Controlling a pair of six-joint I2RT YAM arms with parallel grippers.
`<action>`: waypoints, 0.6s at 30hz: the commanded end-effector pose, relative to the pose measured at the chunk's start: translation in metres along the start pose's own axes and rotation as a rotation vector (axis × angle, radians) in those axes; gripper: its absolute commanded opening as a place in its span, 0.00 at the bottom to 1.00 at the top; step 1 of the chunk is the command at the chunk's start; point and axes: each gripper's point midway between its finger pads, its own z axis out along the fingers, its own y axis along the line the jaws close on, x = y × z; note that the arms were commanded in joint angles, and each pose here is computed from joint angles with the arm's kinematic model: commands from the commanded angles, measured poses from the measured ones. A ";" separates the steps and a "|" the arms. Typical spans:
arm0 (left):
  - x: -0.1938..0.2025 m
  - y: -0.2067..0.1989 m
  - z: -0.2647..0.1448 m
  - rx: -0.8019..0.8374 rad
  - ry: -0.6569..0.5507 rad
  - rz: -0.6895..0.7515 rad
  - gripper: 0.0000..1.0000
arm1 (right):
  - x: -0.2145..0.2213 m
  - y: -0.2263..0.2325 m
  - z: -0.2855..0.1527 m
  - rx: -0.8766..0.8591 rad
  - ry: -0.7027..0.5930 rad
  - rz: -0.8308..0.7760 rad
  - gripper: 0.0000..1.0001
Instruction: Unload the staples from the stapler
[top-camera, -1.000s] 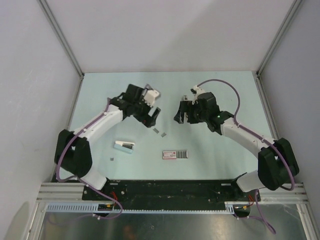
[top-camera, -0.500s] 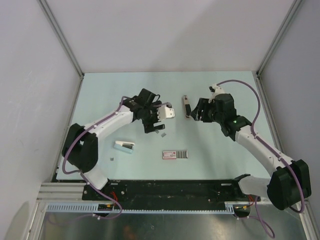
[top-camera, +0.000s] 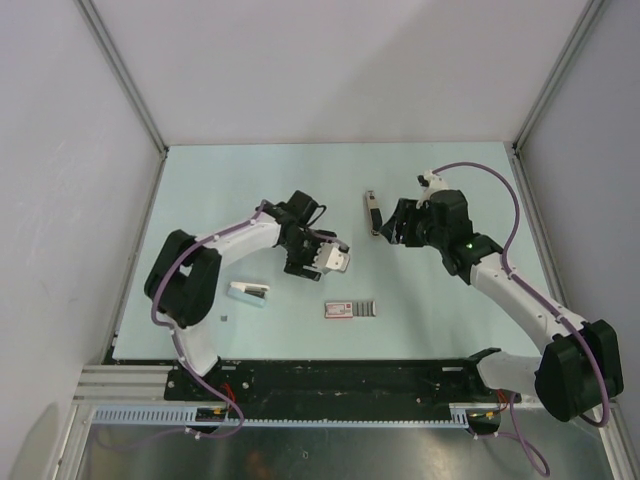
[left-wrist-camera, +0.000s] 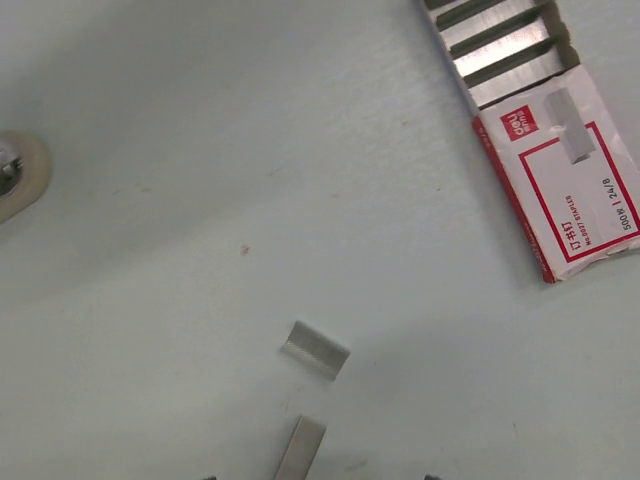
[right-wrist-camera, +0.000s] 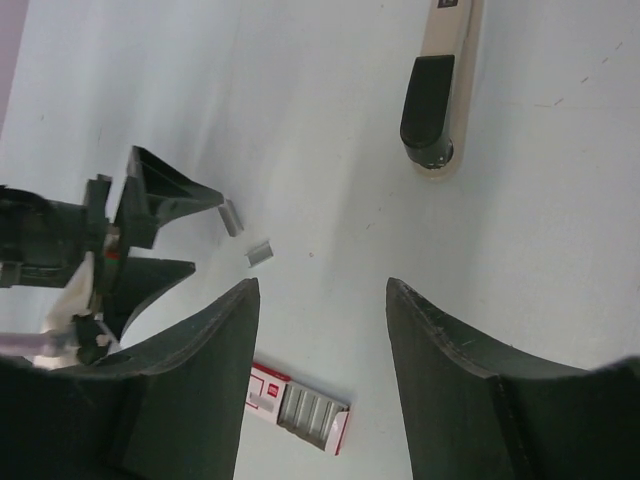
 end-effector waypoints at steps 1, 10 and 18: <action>-0.008 0.010 0.005 0.036 -0.032 0.125 0.76 | -0.015 0.013 -0.006 -0.065 -0.062 -0.004 0.58; 0.005 0.012 0.022 0.099 0.020 0.130 0.60 | -0.015 0.018 -0.002 -0.094 -0.057 0.003 0.55; 0.013 0.004 0.027 0.136 0.045 0.124 0.53 | -0.013 0.019 0.001 -0.101 -0.050 0.004 0.54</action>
